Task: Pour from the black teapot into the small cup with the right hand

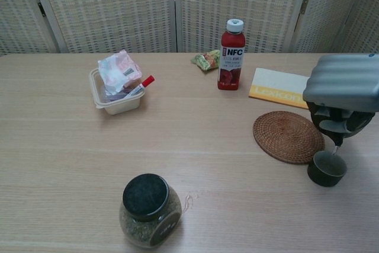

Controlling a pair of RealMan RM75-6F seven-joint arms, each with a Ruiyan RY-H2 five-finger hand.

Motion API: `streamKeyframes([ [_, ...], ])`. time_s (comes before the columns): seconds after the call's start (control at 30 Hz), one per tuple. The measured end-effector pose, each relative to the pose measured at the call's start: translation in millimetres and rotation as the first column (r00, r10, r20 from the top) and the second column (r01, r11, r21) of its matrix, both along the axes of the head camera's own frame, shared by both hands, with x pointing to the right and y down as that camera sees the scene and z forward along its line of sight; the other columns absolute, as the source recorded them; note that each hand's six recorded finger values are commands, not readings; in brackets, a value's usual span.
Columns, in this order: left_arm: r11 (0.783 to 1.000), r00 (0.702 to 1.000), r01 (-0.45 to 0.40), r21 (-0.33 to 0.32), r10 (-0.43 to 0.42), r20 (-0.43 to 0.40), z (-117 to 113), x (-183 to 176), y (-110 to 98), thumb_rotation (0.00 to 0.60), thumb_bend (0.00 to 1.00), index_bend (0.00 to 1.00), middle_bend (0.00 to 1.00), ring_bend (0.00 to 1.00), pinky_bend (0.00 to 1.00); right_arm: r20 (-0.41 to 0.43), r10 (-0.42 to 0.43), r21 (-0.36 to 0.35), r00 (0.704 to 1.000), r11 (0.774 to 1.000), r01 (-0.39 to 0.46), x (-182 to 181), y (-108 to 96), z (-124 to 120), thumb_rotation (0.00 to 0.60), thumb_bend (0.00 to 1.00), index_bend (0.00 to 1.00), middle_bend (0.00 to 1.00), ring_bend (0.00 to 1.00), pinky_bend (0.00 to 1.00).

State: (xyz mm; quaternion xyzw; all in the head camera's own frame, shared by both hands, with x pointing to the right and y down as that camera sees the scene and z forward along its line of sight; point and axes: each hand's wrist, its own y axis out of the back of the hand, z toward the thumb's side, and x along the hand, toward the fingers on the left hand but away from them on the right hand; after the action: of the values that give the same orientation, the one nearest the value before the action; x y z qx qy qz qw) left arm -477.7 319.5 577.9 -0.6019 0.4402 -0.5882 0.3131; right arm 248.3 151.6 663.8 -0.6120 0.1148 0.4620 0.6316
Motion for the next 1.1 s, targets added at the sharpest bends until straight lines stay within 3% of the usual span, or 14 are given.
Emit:
streamKeyframes([
  [1.1, 1.000, 1.000, -0.002, 0.004, 0.002, 0.000, -1.6, 0.5, -0.1, 0.600, 0.01, 0.00, 0.00, 0.00, 0.00, -0.022, -0.031, 0.046, 0.999, 0.998, 0.032, 2.3, 5.6, -3.0, 0.489, 0.45, 0.89, 0.98, 0.92, 0.58],
])
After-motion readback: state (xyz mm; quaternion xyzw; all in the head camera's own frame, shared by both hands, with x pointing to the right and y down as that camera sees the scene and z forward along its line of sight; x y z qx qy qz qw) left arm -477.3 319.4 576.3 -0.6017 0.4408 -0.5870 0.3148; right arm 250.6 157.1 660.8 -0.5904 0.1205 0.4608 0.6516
